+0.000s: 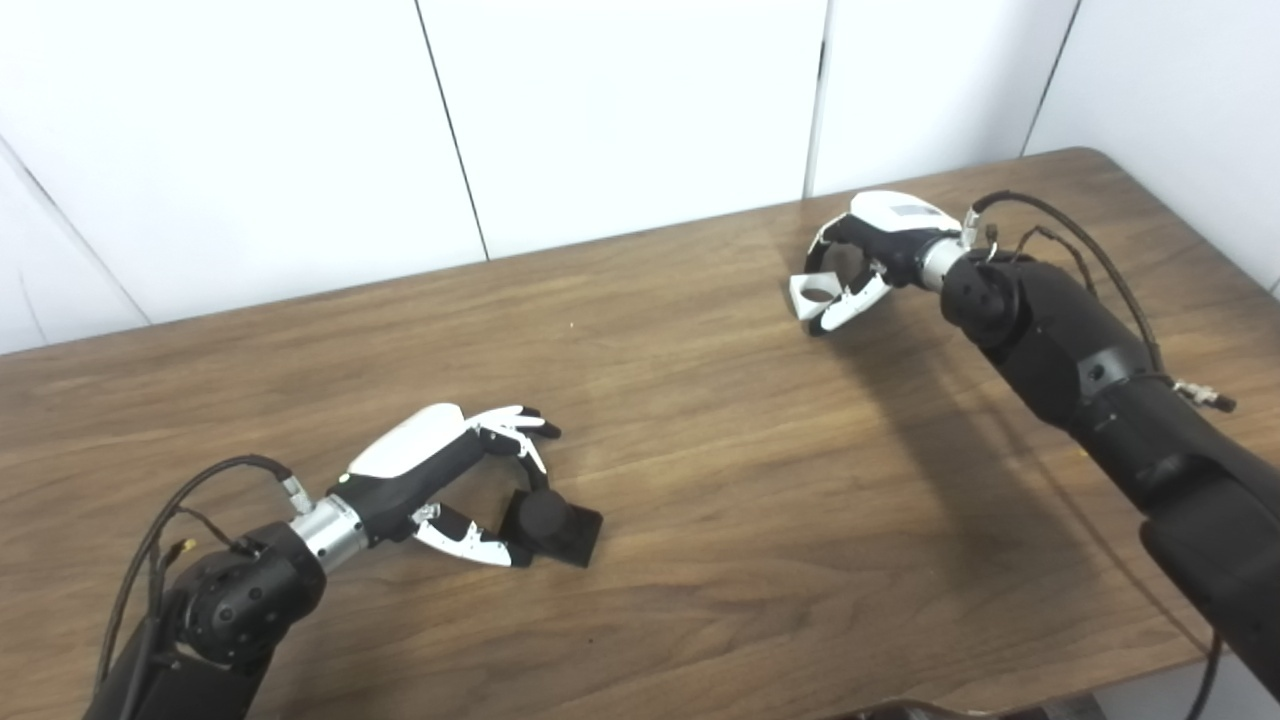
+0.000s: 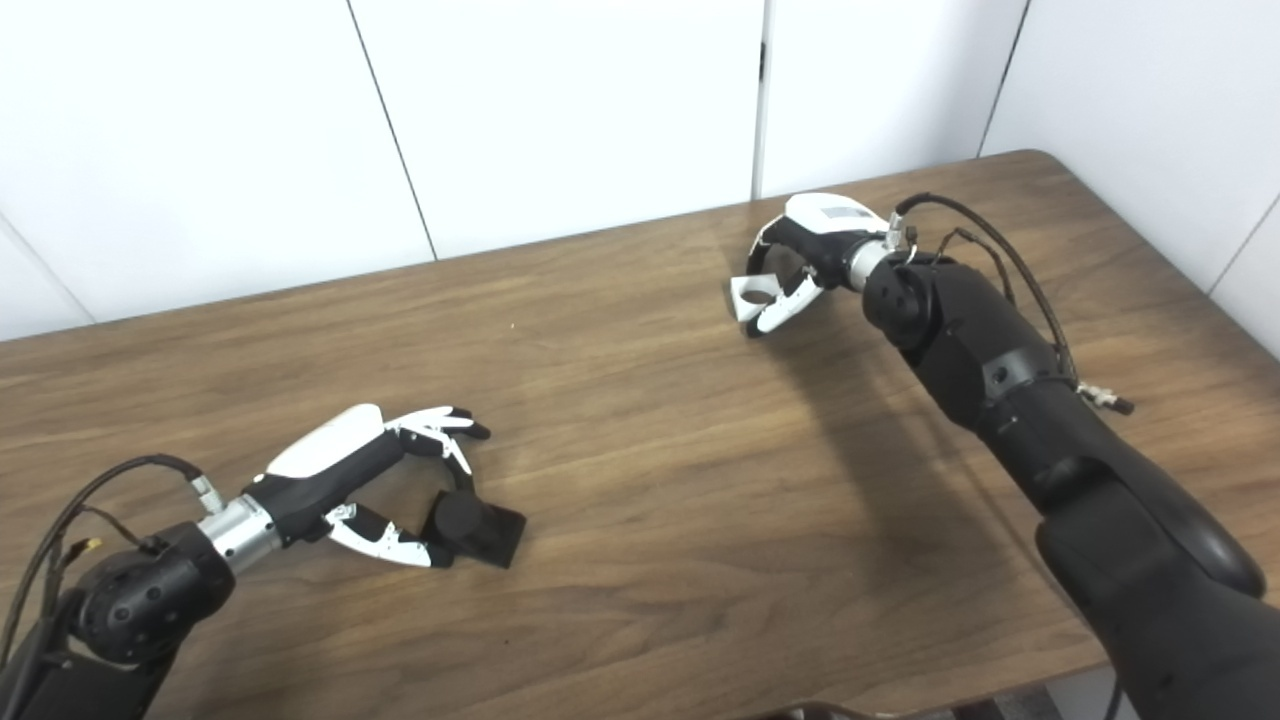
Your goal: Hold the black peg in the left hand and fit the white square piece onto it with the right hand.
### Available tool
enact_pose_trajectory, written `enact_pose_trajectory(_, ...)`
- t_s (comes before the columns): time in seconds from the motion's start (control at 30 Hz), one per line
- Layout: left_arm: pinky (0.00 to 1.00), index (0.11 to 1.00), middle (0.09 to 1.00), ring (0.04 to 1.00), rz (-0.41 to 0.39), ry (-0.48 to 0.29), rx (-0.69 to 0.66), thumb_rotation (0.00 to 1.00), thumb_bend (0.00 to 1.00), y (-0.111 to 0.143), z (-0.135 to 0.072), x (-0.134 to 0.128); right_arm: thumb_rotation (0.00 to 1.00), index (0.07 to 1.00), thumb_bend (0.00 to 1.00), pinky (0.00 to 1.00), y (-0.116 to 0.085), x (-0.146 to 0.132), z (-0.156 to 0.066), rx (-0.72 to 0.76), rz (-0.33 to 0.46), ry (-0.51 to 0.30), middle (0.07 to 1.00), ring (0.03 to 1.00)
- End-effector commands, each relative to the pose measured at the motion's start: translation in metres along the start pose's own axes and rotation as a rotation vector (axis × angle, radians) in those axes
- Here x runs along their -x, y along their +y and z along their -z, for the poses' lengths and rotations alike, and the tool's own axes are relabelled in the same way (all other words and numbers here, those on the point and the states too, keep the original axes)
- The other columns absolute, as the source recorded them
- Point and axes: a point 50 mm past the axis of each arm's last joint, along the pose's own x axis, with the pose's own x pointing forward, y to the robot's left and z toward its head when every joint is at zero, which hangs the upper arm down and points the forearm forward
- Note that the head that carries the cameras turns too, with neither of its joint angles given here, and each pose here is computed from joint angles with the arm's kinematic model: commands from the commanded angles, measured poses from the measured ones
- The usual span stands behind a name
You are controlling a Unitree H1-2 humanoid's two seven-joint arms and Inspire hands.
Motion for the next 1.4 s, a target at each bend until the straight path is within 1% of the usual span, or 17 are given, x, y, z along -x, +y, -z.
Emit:
enact_pose_trajectory(0.0, 0.86, 0.492, 0.874, 0.942, 0.071, 0.063, -0.017, 0.08, 0.52, -0.003, 0.012, 0.015, 0.15, 0.507, 0.51, 0.73, -0.007, -0.001, 0.006, 0.036, 0.034, 0.029, 0.825, 0.848)
enact_pose_trajectory(0.27, 0.87, 0.492, 0.877, 0.947, 0.077, 0.066, -0.013, 0.08, 0.52, -0.002, 0.011, 0.015, 0.14, 0.49, 0.51, 0.7, -0.005, 0.001, 0.008, 0.058, 0.096, 0.006, 0.785, 0.816)
enact_pose_trajectory(0.43, 0.85, 0.492, 0.875, 0.945, 0.075, 0.06, -0.02, 0.08, 0.52, -0.002, 0.011, 0.015, 0.14, 0.488, 0.51, 0.71, -0.006, 0.002, 0.009, 0.06, 0.108, 0.002, 0.783, 0.821)
enact_pose_trajectory(0.67, 0.86, 0.492, 0.876, 0.949, 0.075, 0.062, -0.015, 0.08, 0.52, -0.002, 0.01, 0.014, 0.13, 0.488, 0.51, 0.69, -0.004, 0.003, 0.01, 0.064, 0.121, 0.0, 0.773, 0.804)
enact_pose_trajectory(0.83, 0.87, 0.492, 0.877, 0.948, 0.072, 0.056, -0.012, 0.08, 0.52, -0.002, 0.01, 0.013, 0.13, 0.487, 0.51, 0.69, -0.004, 0.005, 0.01, 0.042, 0.152, -0.009, 0.763, 0.802)
enact_pose_trajectory(0.93, 0.87, 0.492, 0.874, 0.945, 0.072, 0.054, -0.022, 0.08, 0.52, -0.001, 0.009, 0.012, 0.13, 0.486, 0.51, 0.7, -0.004, 0.01, 0.004, -0.007, 0.186, -0.031, 0.761, 0.804)
enact_pose_trajectory(1.0, 0.87, 0.493, 0.874, 0.944, 0.071, 0.055, -0.022, 0.08, 0.52, -0.001, 0.009, 0.011, 0.13, 0.486, 0.51, 0.71, -0.001, 0.016, -0.003, -0.079, 0.222, -0.046, 0.759, 0.807)
enact_pose_trajectory(1.1, 0.86, 0.494, 0.875, 0.941, 0.069, 0.051, -0.021, 0.08, 0.52, -0.001, 0.009, 0.011, 0.13, 0.485, 0.51, 0.71, 0.005, 0.025, -0.011, -0.133, 0.257, -0.066, 0.762, 0.81)
enact_pose_trajectory(1.2, 0.85, 0.494, 0.876, 0.941, 0.071, 0.058, -0.019, 0.08, 0.52, 0.0, 0.009, 0.011, 0.13, 0.485, 0.51, 0.7, 0.009, 0.033, -0.018, -0.146, 0.284, -0.087, 0.766, 0.807)
enact_pose_trajectory(1.37, 0.85, 0.493, 0.874, 0.944, 0.077, 0.065, -0.016, 0.08, 0.52, 0.001, 0.009, 0.012, 0.13, 0.484, 0.51, 0.71, 0.011, 0.047, -0.029, -0.095, 0.306, -0.153, 0.786, 0.808)
